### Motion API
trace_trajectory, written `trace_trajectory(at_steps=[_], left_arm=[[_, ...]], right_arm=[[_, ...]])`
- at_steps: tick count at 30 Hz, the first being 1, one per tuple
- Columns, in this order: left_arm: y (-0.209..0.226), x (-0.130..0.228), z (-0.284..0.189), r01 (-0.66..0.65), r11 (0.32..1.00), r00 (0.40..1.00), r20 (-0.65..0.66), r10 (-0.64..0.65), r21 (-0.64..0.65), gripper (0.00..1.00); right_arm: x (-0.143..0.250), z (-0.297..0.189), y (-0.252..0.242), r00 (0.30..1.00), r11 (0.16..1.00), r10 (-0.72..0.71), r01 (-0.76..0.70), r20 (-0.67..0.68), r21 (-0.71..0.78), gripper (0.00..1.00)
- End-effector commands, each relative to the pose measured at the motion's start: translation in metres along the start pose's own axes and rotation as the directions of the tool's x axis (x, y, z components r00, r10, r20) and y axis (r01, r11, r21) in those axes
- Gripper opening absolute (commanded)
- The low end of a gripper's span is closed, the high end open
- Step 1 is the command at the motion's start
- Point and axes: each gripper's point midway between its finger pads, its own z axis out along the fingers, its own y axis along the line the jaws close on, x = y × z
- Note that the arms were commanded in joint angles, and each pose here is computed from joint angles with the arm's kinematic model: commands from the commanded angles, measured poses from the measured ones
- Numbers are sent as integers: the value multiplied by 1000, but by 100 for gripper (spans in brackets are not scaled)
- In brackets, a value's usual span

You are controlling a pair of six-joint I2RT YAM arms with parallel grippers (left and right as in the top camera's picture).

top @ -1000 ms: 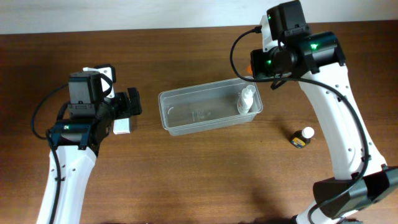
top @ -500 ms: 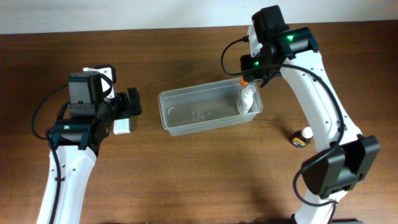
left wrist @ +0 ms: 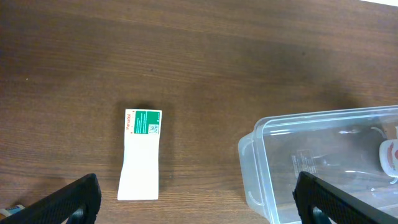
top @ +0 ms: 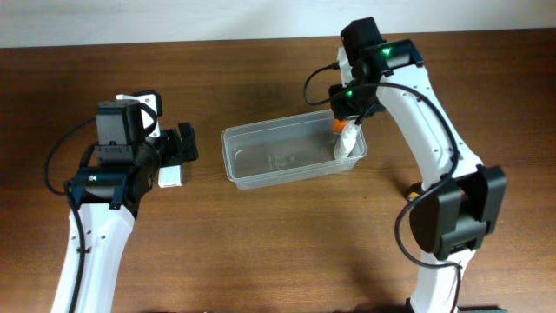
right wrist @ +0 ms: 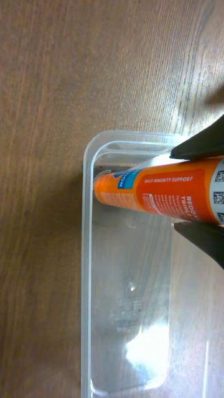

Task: Pack container
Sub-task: 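Place the Redoxon tube upright in the container beside the dropper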

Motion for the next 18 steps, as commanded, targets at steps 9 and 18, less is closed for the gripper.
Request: trace_trajectory(at_steps=[9,18], left_arm=[[2,-7,-2,12,1000,1000,16,-12,-10,100],[2,-8,-2,11,1000,1000,16,-11,-10,100]], right_arm=[[-1,31,2,999,1000,-3,3,-50,-4,24],[-2,31,3,999,1000,-3,3,-49,-4,45]])
